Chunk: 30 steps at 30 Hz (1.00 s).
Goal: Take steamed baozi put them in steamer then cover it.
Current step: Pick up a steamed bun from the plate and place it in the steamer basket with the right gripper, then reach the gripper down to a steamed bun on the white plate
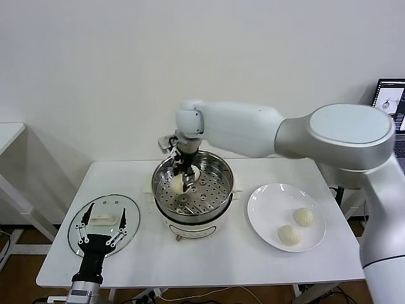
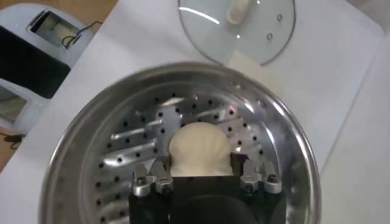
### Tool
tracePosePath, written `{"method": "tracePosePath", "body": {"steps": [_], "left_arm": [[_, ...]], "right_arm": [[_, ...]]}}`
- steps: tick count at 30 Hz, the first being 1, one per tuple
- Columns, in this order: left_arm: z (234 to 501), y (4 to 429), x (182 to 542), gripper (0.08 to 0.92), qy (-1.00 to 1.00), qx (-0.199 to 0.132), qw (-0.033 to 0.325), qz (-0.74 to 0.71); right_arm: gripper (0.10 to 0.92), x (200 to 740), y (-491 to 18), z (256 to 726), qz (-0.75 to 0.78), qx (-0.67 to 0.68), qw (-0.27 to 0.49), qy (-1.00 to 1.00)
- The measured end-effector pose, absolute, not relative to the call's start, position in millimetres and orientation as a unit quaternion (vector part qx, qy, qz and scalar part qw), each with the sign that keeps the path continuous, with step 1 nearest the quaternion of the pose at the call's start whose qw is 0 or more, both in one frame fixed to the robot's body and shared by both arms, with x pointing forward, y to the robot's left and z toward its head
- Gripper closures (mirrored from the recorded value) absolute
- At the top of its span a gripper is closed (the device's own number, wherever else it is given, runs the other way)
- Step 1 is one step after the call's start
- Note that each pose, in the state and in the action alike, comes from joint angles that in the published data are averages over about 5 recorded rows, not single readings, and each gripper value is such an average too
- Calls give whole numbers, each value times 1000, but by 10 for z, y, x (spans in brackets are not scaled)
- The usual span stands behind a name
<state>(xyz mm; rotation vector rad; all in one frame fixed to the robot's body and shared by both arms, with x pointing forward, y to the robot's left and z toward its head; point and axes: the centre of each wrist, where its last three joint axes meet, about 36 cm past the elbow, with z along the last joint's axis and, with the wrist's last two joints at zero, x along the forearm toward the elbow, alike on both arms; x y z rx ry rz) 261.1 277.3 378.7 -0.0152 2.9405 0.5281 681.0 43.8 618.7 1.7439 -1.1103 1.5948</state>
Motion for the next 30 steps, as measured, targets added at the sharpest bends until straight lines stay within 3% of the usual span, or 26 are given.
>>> {"method": "tracePosePath", "body": {"steps": [6,12,19,24,30], "left_arm": [[3791,2779,2603,177,981,-7,78,176],[3796,2786,2599,177,981,-8,79,177],[3803,2788,2600,177,981,-8,80,177],[3806,2785,2617,177,981,-6,82,178],[3806,2779,2640,177,980,-2,84,178]], "right_arm": [[340,6794,506,6021,590,644,262,-411],[218,6780,519,5944,588,643,259,-416],[200,6780,406,6074,592,640,252,-420],[199,6808,81,6374,595,635,248,-426],[200,6859,-714,6789,593,624,261,-436]]}}
